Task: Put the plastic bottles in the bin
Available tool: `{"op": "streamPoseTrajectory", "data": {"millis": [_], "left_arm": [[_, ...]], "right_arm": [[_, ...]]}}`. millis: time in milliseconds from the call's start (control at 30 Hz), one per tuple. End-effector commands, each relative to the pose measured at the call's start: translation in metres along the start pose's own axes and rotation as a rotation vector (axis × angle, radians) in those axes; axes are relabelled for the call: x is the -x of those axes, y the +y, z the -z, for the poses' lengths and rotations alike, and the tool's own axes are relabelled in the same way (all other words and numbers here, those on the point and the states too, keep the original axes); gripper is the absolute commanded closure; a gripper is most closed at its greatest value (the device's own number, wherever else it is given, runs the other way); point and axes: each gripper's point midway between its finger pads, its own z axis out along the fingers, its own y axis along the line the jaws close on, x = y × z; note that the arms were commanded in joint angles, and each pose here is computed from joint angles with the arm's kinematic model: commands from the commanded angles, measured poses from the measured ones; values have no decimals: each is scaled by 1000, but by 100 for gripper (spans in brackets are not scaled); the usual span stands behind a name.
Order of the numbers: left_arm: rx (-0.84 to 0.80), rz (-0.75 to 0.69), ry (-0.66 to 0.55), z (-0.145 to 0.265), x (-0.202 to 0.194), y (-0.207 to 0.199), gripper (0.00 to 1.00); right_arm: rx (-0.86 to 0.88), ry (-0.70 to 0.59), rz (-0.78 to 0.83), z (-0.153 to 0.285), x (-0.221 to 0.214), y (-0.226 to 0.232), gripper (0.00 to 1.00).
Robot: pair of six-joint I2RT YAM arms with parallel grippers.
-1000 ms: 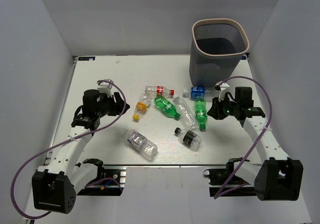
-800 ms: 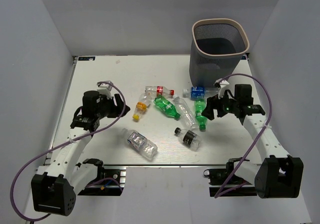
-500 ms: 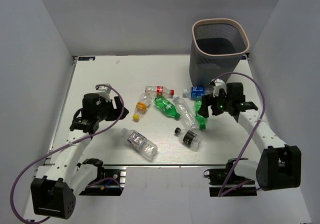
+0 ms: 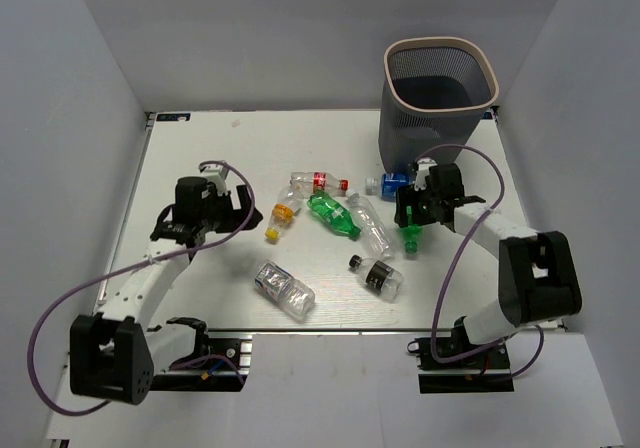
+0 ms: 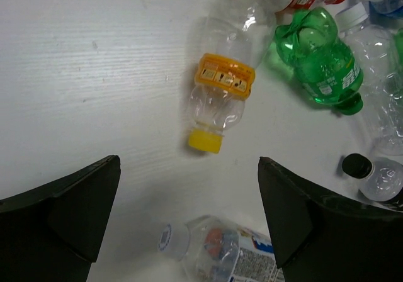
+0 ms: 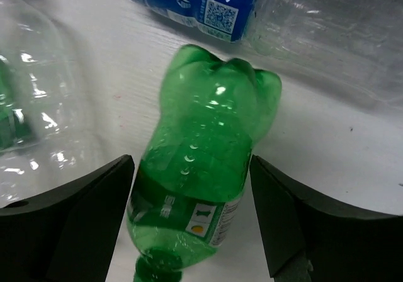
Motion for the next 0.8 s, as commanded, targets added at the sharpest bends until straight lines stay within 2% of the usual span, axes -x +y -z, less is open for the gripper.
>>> {"op": "streamPoseTrajectory", "data": {"millis": [0, 167, 233, 267, 300, 367, 400, 500, 567, 633, 667, 700, 767], "left_arm": [[-65, -81, -70, -15, 37, -19, 0], [-90, -202, -39, -44, 51, -29, 0], [-111, -241, -8, -56, 47, -38, 0], [-116, -254, 12, -66, 46, -40, 0], [-96, -276, 32, -71, 42, -37, 0], [-92, -300, 55, -79, 38, -42, 0], [-72, -317, 73, -85, 32, -38, 0], [-67, -366, 78, -89, 30, -43, 0], [-61, -386, 101, -97, 24, -42, 0], [-57, -410, 110, -100, 21, -42, 0], [-62, -414, 122, -102, 16, -44, 0], [-58, -419, 132, -104, 12, -44, 0], [-35, -436, 124, -108, 13, -42, 0]], "right_arm": [[-32, -41, -6, -13, 15, -3, 21], [-13, 12, -5, -25, -1, 1, 30], [-10, 32, -19, -25, -4, 0, 36], [1, 41, -6, -25, -7, 1, 42], [25, 28, -2, -22, -3, 6, 61], [64, 1, 56, -10, 6, 12, 74], [189, -34, 96, 1, 14, 34, 78], [409, -107, 264, 40, 39, 71, 80], [593, -155, 355, 85, 53, 103, 89], [641, -266, 447, 122, 91, 119, 99], [668, -294, 457, 136, 102, 124, 99], [665, -390, 508, 162, 139, 132, 100], [701, -427, 473, 183, 164, 141, 100]]}}
